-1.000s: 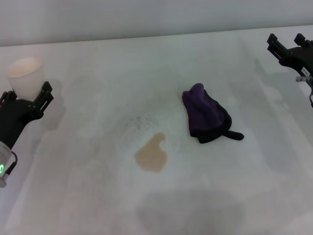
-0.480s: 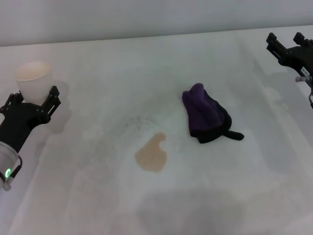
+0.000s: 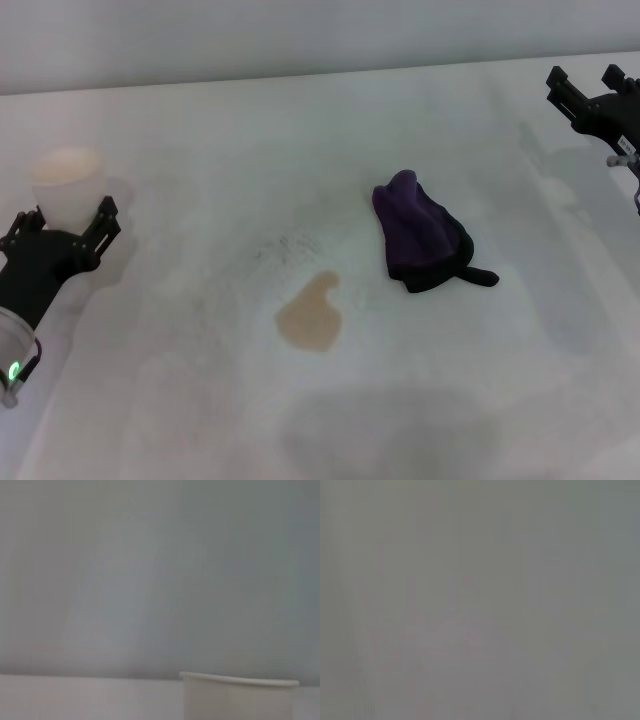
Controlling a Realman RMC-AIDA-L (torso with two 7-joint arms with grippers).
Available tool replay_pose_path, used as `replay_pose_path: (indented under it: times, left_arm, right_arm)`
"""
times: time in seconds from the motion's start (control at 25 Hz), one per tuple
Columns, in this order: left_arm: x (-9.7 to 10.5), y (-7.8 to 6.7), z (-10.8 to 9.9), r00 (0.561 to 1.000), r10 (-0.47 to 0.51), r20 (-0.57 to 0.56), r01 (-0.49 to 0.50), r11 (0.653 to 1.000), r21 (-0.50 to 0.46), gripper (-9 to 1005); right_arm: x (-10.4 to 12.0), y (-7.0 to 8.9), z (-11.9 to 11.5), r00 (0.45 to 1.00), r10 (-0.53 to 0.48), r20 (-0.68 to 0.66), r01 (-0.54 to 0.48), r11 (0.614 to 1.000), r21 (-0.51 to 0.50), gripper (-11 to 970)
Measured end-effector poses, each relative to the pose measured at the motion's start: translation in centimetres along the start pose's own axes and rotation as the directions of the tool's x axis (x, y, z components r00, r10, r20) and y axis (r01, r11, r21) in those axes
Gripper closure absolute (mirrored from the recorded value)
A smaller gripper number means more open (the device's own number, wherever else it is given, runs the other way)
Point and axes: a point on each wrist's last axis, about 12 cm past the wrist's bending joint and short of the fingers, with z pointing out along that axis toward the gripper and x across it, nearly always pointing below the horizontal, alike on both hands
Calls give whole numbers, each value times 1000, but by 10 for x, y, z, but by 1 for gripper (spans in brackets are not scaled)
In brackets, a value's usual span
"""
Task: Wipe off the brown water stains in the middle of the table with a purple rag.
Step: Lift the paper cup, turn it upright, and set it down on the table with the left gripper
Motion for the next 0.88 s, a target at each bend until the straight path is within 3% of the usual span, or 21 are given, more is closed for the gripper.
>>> replay_pose_path:
  times: [0.88]
  left_arm:
    - [17,-3,-13,998,-6,-65,5,1000,-26,196]
  right_arm:
    - [-1,-2,-1,1000,-3,2,3,1000,3,106]
